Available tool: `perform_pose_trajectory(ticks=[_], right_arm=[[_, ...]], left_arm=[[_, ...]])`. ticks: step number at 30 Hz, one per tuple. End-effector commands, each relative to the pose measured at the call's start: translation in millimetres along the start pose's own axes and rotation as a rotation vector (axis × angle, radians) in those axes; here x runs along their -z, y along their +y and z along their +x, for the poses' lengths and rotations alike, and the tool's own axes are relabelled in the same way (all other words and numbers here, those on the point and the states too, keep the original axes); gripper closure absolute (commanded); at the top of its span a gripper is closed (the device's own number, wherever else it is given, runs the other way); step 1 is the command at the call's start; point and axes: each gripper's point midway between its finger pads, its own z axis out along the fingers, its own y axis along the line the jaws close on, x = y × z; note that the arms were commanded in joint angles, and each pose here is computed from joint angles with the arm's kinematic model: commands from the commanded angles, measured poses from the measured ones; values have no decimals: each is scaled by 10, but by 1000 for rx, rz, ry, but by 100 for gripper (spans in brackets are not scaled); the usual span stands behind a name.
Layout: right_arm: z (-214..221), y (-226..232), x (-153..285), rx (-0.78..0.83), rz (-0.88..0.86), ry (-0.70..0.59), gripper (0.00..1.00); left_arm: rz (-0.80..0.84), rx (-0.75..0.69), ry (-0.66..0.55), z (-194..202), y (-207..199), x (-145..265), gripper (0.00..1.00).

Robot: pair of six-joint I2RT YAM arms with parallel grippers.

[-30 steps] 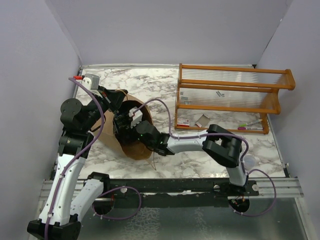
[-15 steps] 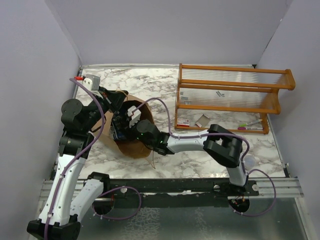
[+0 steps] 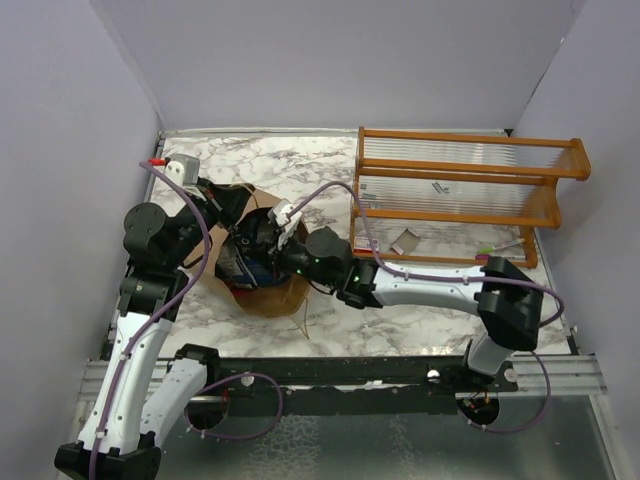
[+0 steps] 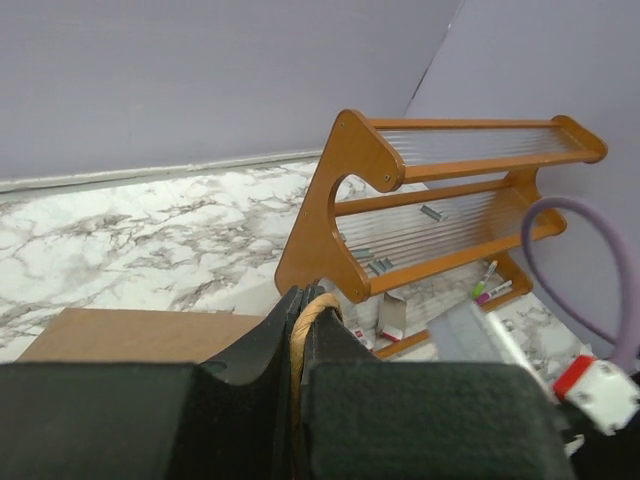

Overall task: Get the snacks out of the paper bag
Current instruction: Adjust the snack in the paper bag.

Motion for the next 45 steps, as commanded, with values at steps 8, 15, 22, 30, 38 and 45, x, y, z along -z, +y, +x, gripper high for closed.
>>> perform_pose_trajectory(ticks=[8,15,22,30,38,45], right_arm=[[-408,-26,584,115,10,-5,99],[-451,-124,752,173,47,9,99],[-294,-70,454,87,40,22,98],[110,-130,102,22,70,60,85],[335,-130,97,26,62,138,49],[622,-128,382,-4,46,253,27]], left_arm=[[-33,-47,-95,-192,18,60,100],[-73,-49,-115,-277,67,66,100],[-73,-26,-120,-281,73,37,100],[-63,-18,-116,-262,60,33,100],[-58,-14,-107,-248,58,14,100],[-53,-17,-108,-251,48,17,100]])
